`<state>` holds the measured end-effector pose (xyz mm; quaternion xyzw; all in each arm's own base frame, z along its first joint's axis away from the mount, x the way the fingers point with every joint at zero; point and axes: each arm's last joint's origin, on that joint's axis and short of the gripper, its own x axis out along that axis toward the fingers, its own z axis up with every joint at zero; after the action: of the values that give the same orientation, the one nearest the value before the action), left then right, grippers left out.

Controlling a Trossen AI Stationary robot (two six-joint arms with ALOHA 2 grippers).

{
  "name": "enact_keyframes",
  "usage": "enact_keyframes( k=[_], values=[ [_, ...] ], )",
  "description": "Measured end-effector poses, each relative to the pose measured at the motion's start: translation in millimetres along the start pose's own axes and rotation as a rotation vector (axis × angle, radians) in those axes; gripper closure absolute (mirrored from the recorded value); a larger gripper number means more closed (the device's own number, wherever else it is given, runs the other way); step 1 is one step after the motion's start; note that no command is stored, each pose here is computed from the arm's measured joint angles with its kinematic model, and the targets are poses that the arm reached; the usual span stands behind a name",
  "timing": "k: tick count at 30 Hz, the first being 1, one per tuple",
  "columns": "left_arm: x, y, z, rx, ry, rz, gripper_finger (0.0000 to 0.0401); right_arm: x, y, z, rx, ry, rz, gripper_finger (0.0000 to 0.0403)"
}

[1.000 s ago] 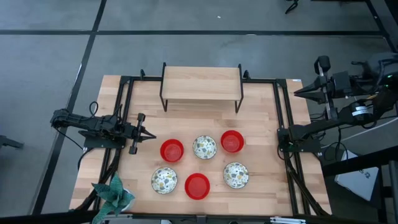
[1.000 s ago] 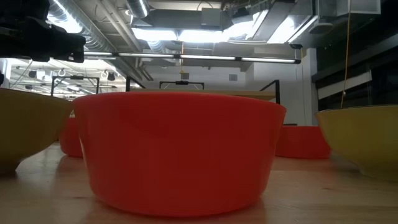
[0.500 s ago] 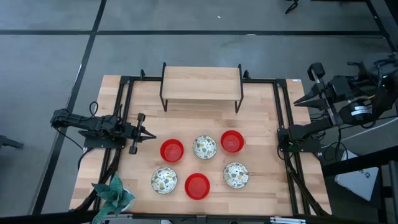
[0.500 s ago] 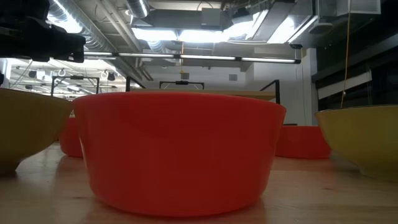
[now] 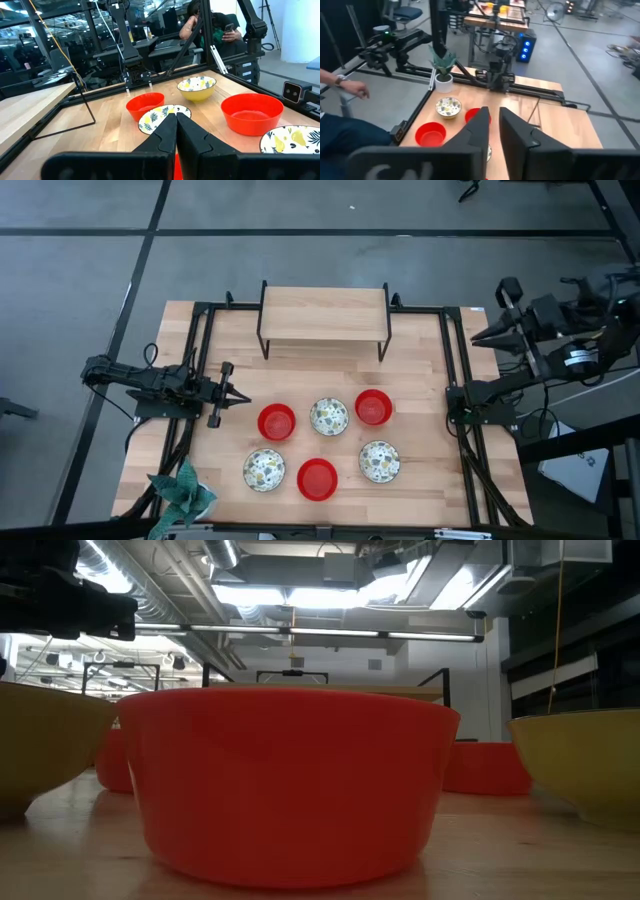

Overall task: Pick & Place Mini bowls
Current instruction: Put the right red bowl on the shelf

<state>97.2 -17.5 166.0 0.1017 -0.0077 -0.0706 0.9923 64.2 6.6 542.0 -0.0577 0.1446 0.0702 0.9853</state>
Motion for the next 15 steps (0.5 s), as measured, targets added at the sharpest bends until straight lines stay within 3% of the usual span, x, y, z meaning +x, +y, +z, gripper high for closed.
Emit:
enact_keyframes(
  k=[7, 15],
  values=[
    [0.0, 0.0, 0.0, 0.0, 0.0, 0.0, 0.0397, 4.5, -0.2, -1.3, 0.021, 0.033, -0.003, 0.0272],
    [0.0, 0.0, 0.0, 0.0, 0.0, 0.0, 0.0397, 10.0, -3.3, -0.7, 0.05, 0.056, -0.096, 0.0195]
  ],
)
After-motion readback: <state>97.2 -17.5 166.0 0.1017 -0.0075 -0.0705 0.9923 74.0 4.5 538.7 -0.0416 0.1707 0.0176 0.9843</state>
